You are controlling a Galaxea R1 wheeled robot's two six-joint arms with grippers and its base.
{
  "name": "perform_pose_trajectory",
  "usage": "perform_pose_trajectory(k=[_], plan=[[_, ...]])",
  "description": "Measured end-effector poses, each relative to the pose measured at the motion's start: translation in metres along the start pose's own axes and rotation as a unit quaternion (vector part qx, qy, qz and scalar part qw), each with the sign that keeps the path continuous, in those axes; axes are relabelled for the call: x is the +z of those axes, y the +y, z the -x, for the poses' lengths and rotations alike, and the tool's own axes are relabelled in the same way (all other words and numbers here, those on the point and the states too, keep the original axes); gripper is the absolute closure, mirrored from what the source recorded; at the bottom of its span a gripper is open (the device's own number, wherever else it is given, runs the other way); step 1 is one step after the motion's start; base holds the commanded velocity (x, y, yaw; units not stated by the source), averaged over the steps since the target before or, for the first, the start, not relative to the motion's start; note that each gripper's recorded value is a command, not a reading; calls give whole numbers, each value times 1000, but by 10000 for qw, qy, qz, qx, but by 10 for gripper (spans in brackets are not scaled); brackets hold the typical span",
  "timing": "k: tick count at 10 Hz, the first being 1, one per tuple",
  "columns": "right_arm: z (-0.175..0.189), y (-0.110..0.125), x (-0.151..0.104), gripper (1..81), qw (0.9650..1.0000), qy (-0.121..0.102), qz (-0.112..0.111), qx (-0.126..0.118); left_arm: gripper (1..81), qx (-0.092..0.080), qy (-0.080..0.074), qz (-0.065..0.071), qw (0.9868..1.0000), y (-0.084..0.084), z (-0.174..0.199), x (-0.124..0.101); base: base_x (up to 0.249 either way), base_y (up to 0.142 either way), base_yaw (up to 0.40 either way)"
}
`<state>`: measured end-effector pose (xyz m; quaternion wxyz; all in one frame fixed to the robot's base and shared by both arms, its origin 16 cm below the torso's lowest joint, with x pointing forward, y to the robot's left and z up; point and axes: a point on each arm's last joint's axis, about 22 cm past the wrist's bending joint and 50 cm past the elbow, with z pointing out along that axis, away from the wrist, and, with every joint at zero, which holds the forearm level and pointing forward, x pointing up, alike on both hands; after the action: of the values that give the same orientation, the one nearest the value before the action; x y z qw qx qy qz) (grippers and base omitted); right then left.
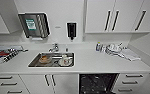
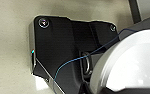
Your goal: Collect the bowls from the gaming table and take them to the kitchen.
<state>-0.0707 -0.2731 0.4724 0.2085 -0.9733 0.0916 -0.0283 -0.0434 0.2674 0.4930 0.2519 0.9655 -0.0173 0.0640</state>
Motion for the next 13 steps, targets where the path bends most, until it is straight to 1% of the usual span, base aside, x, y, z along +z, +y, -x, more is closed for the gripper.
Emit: perform_pose_trajectory(k=[1,2,3,4,5,6,8,9,10,11,12,13], plan=[[3,1,0,811,10000,-42,9,21,811,-27,47,94,9999,1,-11,-11,0,0,0],[10,2,-1,811,9999,-135,29,68,811,-82,57,187,9998,2,-20,-21,0,0,0],[20,3,-2,811,9995,-270,52,130,811,-144,10,249,9996,1,-25,-33,0,0,0],[29,4,-3,811,9990,-398,81,191,811,-208,-77,241,9995,-6,-28,-43,0,0,0],[39,5,-5,811,9982,-540,111,255,811,-287,-131,253,9992,-9,-35,-49,0,0,0],[49,7,-7,811,9971,-675,141,320,811,-375,-170,325,9986,-6,-42,-50,0,0,0],[66,9,-11,811,9945,-932,199,440,811,-536,-260,548,9967,8,-54,-56,0,0,0],[74,9,-13,811,9933,-1028,221,487,811,-581,-303,621,9959,12,-61,-62,0,0,0],[75,10,-14,811,9930,-1048,232,500,811,-541,-233,680,9959,13,-80,-65,0,0,0],[73,11,-14,811,9930,-1038,241,503,811,-479,-92,734,9961,14,-106,-62,0,0,0],[73,11,-14,811,9930,-1045,239,501,811,-411,58,801,9959,18,-136,-58,0,0,0],[73,11,-14,811,9931,-1037,238,501,811,-360,165,843,9957,19,-162,-60,0,0,0]])
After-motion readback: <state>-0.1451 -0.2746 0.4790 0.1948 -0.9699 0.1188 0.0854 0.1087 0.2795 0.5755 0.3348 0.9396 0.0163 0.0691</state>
